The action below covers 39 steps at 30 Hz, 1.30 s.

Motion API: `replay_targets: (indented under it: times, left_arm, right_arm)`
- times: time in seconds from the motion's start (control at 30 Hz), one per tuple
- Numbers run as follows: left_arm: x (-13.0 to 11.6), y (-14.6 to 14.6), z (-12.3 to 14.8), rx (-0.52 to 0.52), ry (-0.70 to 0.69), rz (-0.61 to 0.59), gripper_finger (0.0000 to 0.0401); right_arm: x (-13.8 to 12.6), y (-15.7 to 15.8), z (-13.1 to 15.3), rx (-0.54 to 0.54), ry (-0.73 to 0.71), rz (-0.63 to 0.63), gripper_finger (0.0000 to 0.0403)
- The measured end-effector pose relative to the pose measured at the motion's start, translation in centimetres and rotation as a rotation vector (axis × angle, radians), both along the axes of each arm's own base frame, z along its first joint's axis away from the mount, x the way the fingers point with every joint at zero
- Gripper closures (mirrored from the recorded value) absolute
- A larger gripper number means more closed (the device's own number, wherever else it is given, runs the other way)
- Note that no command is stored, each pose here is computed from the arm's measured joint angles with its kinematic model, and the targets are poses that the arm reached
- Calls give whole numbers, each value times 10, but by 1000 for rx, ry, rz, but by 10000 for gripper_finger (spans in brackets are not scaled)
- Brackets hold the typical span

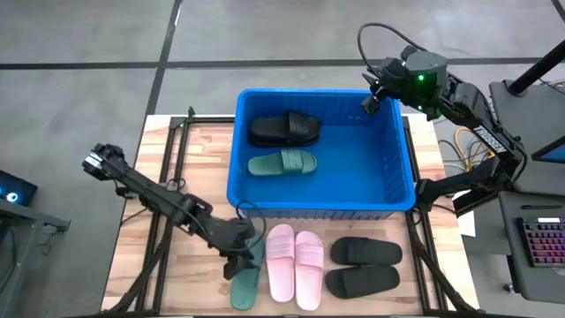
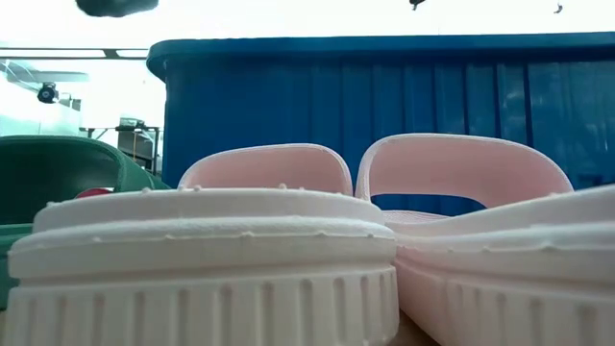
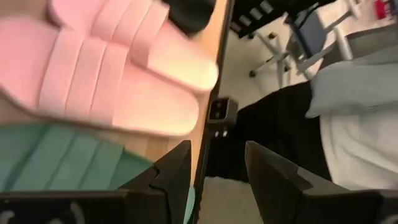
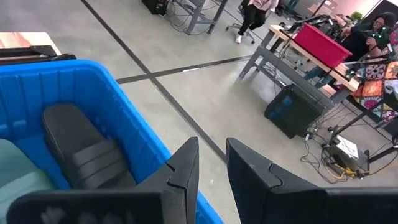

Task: Pick and place slides into bin
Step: Put the green slipper into the blue bin

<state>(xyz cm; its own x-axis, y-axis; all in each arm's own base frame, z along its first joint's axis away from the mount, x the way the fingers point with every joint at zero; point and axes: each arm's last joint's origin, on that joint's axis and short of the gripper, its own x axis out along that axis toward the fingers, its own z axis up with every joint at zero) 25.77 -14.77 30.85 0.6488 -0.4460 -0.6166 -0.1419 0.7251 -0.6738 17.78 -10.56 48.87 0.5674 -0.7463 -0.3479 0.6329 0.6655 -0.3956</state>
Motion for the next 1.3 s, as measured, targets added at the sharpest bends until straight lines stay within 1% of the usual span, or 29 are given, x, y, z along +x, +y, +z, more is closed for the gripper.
replay_targets:
  times: [0.1,0.2,0.33,0.47,0.57,0.63,0.73,0.8,0.87,1.1,1.2,1.3]
  left_arm:
    - [-2,-8,-10,1,85,7,264]
    - [-4,-19,-26,43,173,-16,266]
    - [0,-35,-43,82,229,-53,288]
    - [8,-44,-51,101,251,-61,325]
    - [9,-46,-54,110,256,-66,347]
    - [8,-48,-56,108,264,-65,357]
    - [4,-50,-63,107,278,-72,359]
    - [4,-51,-66,95,278,-73,350]
    - [3,-50,-65,82,285,-77,332]
    - [4,-49,-59,81,271,-118,242]
    - [3,-49,-60,105,311,-108,233]
    - [-3,-43,-61,189,382,-77,244]
  right_arm:
    - [0,0,0,2,5,0,330]
    - [0,0,-1,9,13,-1,330]
    - [-1,0,-3,15,25,-1,330]
    - [-1,1,-4,22,36,-1,330]
    - [-1,0,-5,29,34,-4,330]
    - [0,0,-7,38,33,-8,330]
    - [2,-1,-12,54,37,-14,330]
    - [3,-2,-16,61,49,-15,330]
    - [5,-3,-21,70,66,-15,330]
    - [11,-6,-36,88,116,-12,330]
    - [12,-6,-40,97,126,-14,330]
    - [13,-7,-43,100,132,-15,330]
